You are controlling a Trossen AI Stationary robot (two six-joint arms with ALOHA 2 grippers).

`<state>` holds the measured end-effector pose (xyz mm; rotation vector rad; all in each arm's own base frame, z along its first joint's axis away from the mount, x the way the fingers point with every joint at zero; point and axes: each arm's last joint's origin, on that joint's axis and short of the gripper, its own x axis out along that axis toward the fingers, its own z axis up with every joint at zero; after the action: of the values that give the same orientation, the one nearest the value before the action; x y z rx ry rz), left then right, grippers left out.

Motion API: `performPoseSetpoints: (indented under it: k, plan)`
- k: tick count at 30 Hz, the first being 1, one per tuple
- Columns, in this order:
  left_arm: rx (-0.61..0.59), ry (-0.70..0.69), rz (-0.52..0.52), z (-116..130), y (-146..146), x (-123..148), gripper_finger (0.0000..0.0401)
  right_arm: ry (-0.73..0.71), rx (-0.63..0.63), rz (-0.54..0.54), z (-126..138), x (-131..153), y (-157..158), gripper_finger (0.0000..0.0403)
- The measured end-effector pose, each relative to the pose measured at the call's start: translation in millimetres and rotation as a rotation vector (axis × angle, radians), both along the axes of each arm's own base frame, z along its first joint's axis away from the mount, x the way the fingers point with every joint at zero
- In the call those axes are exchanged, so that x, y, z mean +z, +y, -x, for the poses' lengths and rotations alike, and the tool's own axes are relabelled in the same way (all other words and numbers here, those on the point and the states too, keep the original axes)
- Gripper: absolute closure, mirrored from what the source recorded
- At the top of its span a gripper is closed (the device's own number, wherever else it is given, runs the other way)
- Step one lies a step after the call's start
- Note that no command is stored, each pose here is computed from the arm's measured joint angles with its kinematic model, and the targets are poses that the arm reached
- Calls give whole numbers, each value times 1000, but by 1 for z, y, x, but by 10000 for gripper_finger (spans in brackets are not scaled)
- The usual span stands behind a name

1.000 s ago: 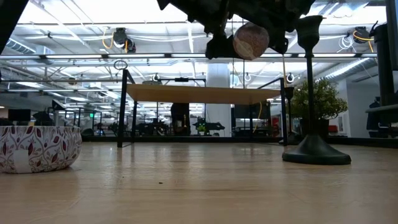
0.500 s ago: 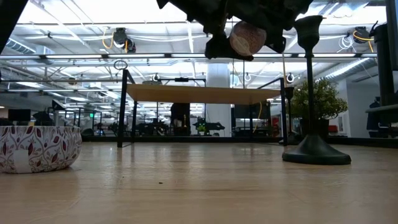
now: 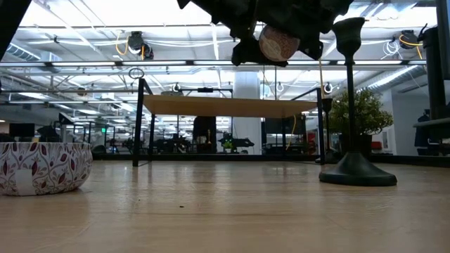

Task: Pick & Place candle stick holders
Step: Put the pink patterned scented candle on the shelf

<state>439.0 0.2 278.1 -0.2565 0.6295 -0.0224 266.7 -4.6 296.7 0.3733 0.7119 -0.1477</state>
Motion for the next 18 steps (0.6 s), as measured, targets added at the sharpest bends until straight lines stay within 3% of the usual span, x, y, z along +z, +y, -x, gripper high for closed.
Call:
performPoseSetpoints:
  k: [3,18]
  plan:
    - [5,7,2,0,3,-1,112,0,-1,1,0,0,0,403]
    - [19,28,7,2,6,-2,113,-3,-9,0,0,0,0,403]
